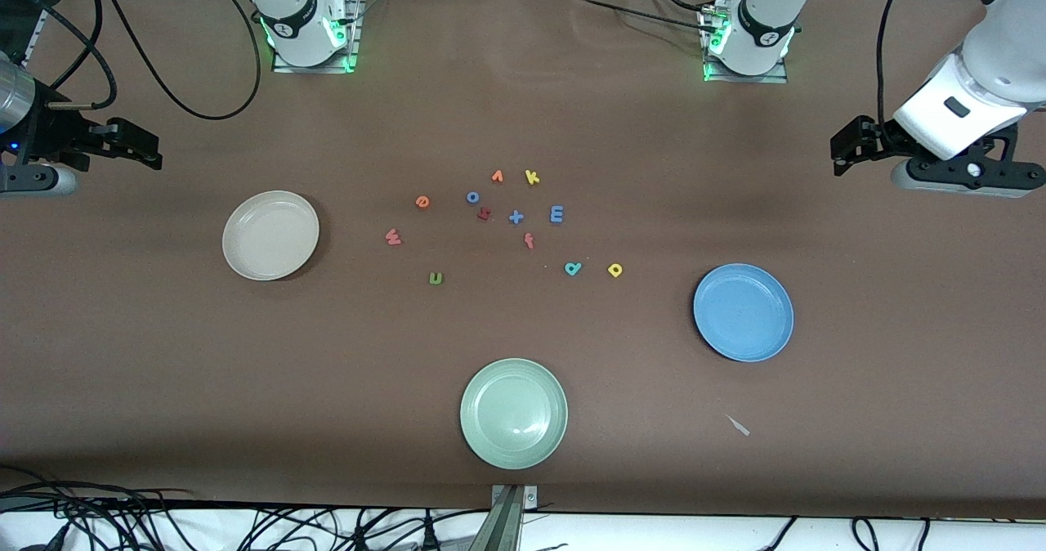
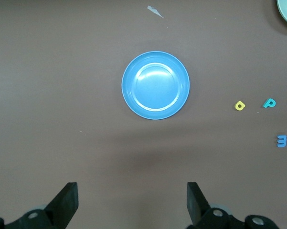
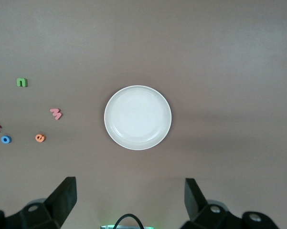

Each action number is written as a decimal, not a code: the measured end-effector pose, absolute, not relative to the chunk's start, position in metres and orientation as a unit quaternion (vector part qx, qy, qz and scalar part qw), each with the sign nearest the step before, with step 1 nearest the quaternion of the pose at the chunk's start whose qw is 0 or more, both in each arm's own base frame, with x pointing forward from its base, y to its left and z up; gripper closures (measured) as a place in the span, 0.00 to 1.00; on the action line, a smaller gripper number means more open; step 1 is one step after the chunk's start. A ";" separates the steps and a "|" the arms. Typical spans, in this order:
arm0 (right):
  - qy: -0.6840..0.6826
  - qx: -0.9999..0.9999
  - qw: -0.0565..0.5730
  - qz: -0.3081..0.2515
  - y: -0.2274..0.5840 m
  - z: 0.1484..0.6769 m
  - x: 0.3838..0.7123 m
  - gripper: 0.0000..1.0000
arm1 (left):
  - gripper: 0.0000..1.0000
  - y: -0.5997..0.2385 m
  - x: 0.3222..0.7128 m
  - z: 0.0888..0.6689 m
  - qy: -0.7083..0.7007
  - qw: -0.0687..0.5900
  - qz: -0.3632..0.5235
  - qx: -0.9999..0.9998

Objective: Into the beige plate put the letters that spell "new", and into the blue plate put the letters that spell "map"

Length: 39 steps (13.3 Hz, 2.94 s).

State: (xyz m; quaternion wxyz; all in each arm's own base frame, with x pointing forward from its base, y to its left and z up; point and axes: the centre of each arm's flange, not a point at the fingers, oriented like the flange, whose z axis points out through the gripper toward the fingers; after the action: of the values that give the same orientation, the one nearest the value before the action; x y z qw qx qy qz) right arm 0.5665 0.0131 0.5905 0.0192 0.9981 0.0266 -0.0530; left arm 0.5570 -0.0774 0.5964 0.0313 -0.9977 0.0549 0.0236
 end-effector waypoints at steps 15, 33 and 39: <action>0.075 0.993 0.020 -0.089 0.065 0.548 0.580 0.00 | 0.00 -0.209 0.587 0.458 0.154 -0.016 0.114 -0.981; 0.193 0.980 -0.011 -0.041 0.232 0.259 0.537 0.00 | 0.00 -0.414 0.561 0.196 0.274 -0.029 0.041 -0.960; 0.215 0.975 -0.006 -0.047 0.244 0.225 0.523 0.00 | 0.05 -0.416 0.558 0.179 0.297 -0.010 0.032 -0.954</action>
State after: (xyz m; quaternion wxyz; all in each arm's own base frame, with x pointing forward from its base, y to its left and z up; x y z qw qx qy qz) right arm 0.5230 0.2441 0.2248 -0.0057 0.9755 0.2148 -0.0475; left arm 0.5581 -0.4164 0.1786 -0.0096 -0.9544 0.2966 0.0320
